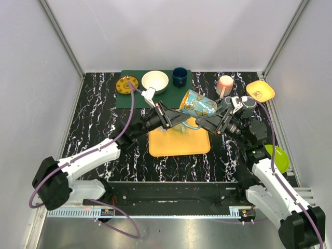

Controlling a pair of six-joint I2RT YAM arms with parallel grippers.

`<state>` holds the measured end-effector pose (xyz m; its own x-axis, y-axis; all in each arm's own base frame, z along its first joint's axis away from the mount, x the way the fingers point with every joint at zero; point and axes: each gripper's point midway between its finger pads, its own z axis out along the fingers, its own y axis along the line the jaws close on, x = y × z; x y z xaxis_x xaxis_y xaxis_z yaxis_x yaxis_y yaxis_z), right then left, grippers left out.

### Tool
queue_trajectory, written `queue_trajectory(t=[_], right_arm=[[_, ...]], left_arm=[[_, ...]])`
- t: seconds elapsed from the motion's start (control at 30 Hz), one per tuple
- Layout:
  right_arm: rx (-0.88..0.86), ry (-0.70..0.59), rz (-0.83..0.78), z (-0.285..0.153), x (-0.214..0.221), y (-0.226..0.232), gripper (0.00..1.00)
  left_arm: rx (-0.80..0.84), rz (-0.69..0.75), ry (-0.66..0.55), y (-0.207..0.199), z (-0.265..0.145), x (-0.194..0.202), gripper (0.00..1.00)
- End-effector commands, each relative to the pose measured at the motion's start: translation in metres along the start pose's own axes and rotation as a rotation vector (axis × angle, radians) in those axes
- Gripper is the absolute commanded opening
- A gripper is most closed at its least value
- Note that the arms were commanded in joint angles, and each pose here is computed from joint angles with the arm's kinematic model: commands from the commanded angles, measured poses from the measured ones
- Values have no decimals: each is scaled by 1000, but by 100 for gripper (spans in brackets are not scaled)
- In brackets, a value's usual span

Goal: Turn the mug right side up

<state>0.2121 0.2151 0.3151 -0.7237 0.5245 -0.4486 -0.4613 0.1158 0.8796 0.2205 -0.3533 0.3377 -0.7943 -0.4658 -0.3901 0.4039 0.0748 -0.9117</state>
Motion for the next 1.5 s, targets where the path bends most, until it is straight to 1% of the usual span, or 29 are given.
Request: queue_trajectory(t=[0.0, 0.07, 0.37, 0.4, 0.47, 0.53, 0.57, 0.6, 0.63, 0.7, 0.73, 0.83, 0.87, 0.9, 0.97, 1.0, 1.03, 1.1, 1.2, 1.3, 1.4, 1.47], right_arm=[[-128, -42, -65, 9, -21, 38, 86], [-149, -34, -69, 13, -22, 45, 82], [-174, -22, -40, 30, -25, 46, 65], [-183, -18, -37, 31, -25, 48, 58], [-196, -14, -26, 35, -25, 49, 53], [-198, -10, -24, 38, -26, 49, 41], [-197, -4, -21, 40, -25, 48, 36], [-201, 0, -20, 42, -25, 49, 33], [-200, -3, -21, 42, -25, 49, 34], [-201, -2, -23, 42, -25, 49, 38], [-201, -2, -28, 42, -26, 49, 39], [-202, 1, -37, 41, -24, 50, 27], [-202, 4, -41, 40, -23, 50, 28], [-198, 7, -43, 39, -22, 50, 33], [-175, 4, -56, 38, -21, 47, 52], [-171, 1, -61, 37, -21, 46, 57], [-166, 1, -62, 37, -20, 45, 58], [-164, -1, -67, 35, -20, 47, 60], [-162, -2, -78, 33, -20, 50, 60], [-167, 3, -93, 31, -19, 54, 58], [-173, 10, -106, 30, -19, 57, 54], [-179, 16, -107, 31, -18, 58, 46]], left_arm=[[282, 61, -93, -85, -14, -19, 0], [276, 59, -90, -82, -11, -17, 0], [286, 58, -49, -83, -1, 0, 0], [283, 55, -45, -81, 0, 3, 0], [271, 52, -39, -76, 4, 7, 0], [270, 48, -29, -74, 5, 12, 0], [266, 46, -24, -71, 6, 14, 0], [265, 43, -19, -70, 7, 16, 0], [265, 42, -16, -69, 7, 17, 0], [268, 39, -7, -68, 6, 20, 0], [269, 39, -7, -68, 5, 20, 0], [275, 45, -18, -70, 0, 19, 0], [282, 50, -26, -73, -4, 17, 0], [276, 52, -33, -70, -6, 15, 0], [284, 61, -44, -74, -11, 13, 0], [275, 63, -44, -72, -11, 12, 0], [277, 66, -45, -73, -13, 12, 0], [280, 69, -53, -74, -17, 11, 0], [300, 74, -56, -78, -22, 10, 0], [317, 75, -66, -83, -27, 7, 0], [330, 70, -66, -86, -31, 6, 0], [339, 66, -60, -88, -32, 7, 0]])
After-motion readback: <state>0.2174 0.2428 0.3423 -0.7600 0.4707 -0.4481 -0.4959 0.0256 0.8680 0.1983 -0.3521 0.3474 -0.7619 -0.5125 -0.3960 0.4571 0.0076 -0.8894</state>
